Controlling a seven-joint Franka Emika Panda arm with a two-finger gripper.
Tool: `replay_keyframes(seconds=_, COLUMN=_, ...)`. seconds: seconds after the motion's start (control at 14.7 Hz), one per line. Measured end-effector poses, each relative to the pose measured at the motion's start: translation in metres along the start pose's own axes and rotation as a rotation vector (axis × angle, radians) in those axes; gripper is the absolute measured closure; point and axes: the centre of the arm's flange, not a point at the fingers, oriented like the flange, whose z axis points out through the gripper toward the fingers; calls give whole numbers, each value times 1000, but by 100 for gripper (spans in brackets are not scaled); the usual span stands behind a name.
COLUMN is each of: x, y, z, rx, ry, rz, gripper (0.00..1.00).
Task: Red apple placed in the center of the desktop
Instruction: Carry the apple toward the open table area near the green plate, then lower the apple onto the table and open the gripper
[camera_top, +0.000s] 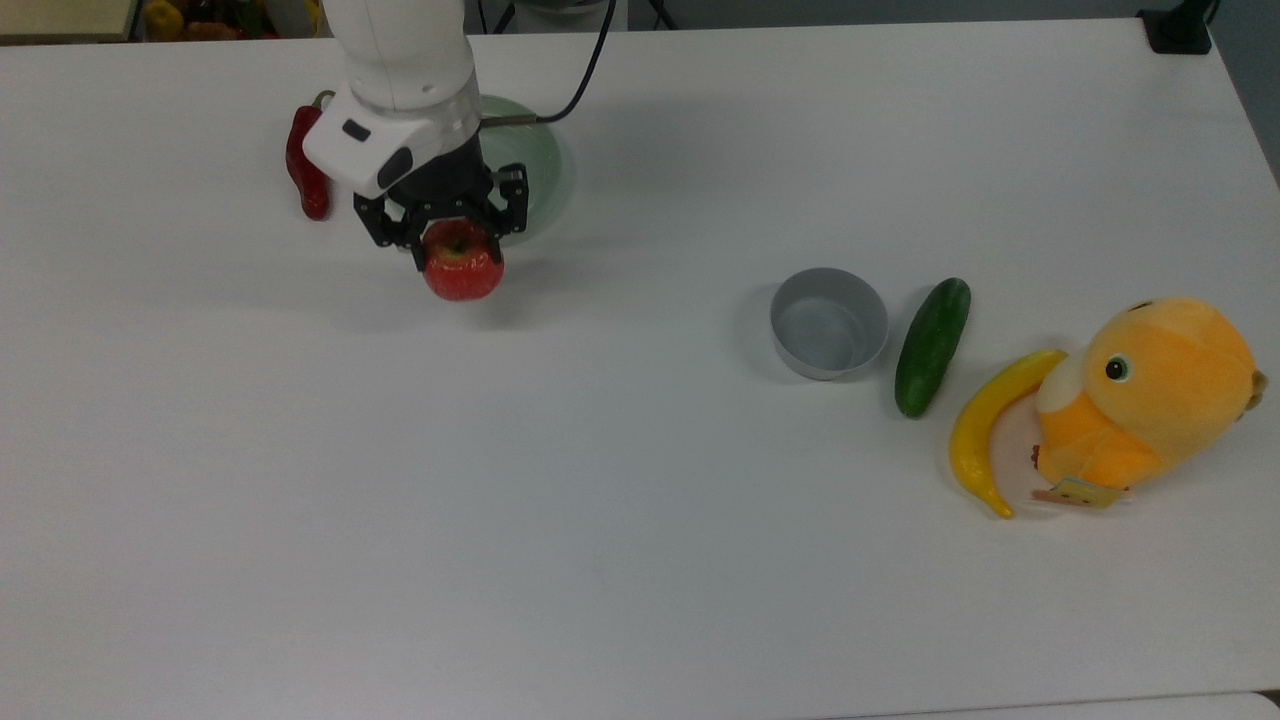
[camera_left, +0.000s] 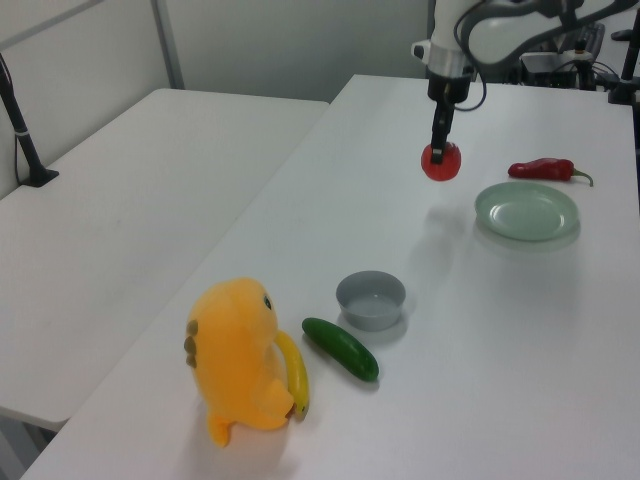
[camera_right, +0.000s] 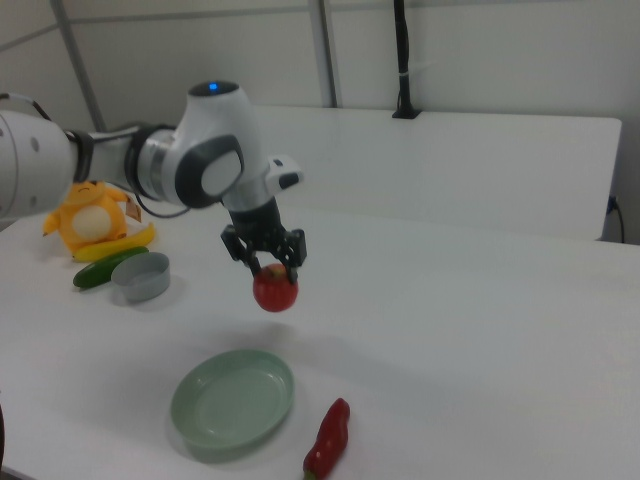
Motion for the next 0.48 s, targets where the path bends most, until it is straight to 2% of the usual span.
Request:
replay_keyframes(seconds=0.2, x=-5, y=4, z=30, rx=-9, ry=36, rz=12, gripper=32)
replay_keyframes(seconds=0.48, x=-7, y=4, z=55, rx=34, ry=59, rz=63, gripper=32)
